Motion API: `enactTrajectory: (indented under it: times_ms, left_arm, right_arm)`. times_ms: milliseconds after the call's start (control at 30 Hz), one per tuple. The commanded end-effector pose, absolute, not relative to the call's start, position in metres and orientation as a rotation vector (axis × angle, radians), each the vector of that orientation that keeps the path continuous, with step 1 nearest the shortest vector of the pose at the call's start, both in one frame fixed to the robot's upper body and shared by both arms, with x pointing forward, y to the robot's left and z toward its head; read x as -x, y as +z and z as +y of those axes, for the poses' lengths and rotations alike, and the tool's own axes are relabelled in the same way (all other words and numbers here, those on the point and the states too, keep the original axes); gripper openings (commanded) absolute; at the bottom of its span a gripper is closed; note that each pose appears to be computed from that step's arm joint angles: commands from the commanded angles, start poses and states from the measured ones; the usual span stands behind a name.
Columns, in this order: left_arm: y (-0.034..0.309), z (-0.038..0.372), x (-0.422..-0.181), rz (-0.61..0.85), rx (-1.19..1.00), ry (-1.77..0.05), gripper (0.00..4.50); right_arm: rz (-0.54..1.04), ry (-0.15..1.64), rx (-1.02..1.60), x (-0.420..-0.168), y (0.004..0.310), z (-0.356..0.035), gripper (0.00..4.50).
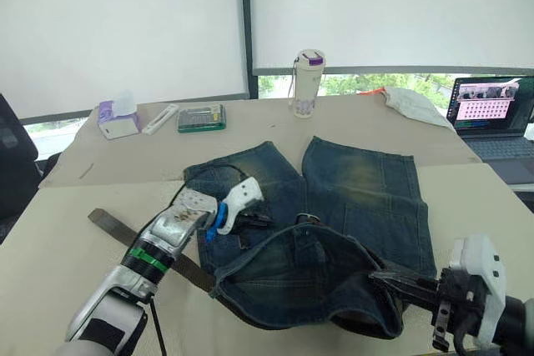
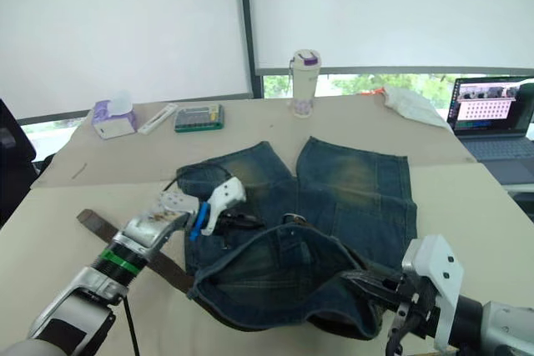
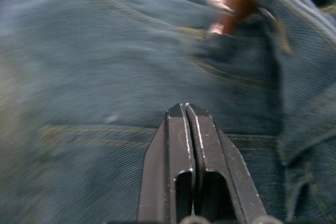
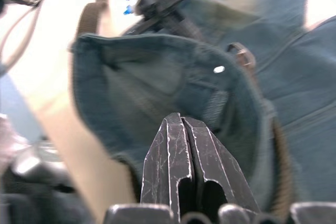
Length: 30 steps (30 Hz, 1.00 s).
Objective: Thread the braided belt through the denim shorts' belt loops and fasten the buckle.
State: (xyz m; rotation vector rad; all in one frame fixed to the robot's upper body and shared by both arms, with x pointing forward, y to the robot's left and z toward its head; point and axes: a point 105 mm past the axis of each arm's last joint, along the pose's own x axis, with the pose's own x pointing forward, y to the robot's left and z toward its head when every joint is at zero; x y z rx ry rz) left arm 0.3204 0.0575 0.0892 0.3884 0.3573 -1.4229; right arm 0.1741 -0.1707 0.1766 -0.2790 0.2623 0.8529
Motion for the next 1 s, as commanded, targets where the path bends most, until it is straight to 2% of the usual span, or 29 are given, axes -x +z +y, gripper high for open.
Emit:
enactTrajectory:
  times_ms: [33, 167, 233, 333, 400, 500, 600, 767, 900, 1000]
  left_arm:
    - [0.115, 0.058, -0.277, 0.266, -0.386, -1.728, 0.02]
    - [0.113, 0.079, -0.250, 0.320, -0.435, -1.857, 0.02]
    - [0.109, 0.086, -0.247, 0.329, -0.485, -1.855, 0.02]
    - [0.112, 0.091, -0.253, 0.330, -0.422, -1.770, 0.02]
    - [0.117, 0.093, -0.267, 0.297, -0.377, -1.652, 0.02]
    - [0.127, 0.101, -0.310, 0.226, -0.358, -1.379, 0.02]
    - [0.131, 0.114, -0.341, 0.225, -0.360, -1.194, 0.02]
    - [0.135, 0.123, -0.375, 0.247, -0.324, -0.996, 0.02]
    - [0.128, 0.117, -0.388, 0.306, -0.347, -0.969, 0.02]
    - [0.107, 0.112, -0.383, 0.418, -0.410, -1.019, 0.89]
  right_arm:
    - [0.243, 0.734, 0.445, -0.205, 0.179, -0.180, 0.00]
    - [0.221, 0.670, 0.575, -0.252, 0.175, -0.178, 0.00]
    - [0.266, 0.692, 0.660, -0.263, 0.163, -0.175, 0.00]
    - [0.351, 0.798, 0.706, -0.272, 0.136, -0.165, 0.00]
    - [0.411, 0.958, 0.726, -0.261, 0.118, -0.152, 0.00]
    - [0.479, 1.221, 0.666, -0.222, 0.101, -0.128, 0.00]
    - [0.543, 1.327, 0.635, -0.197, 0.087, -0.120, 0.00]
    - [0.527, 1.248, 0.672, -0.195, 0.070, -0.118, 0.00]
    - [0.412, 1.142, 0.593, -0.207, 0.088, -0.111, 0.00]
    - [0.313, 1.062, 0.510, -0.217, 0.108, -0.107, 0.00]
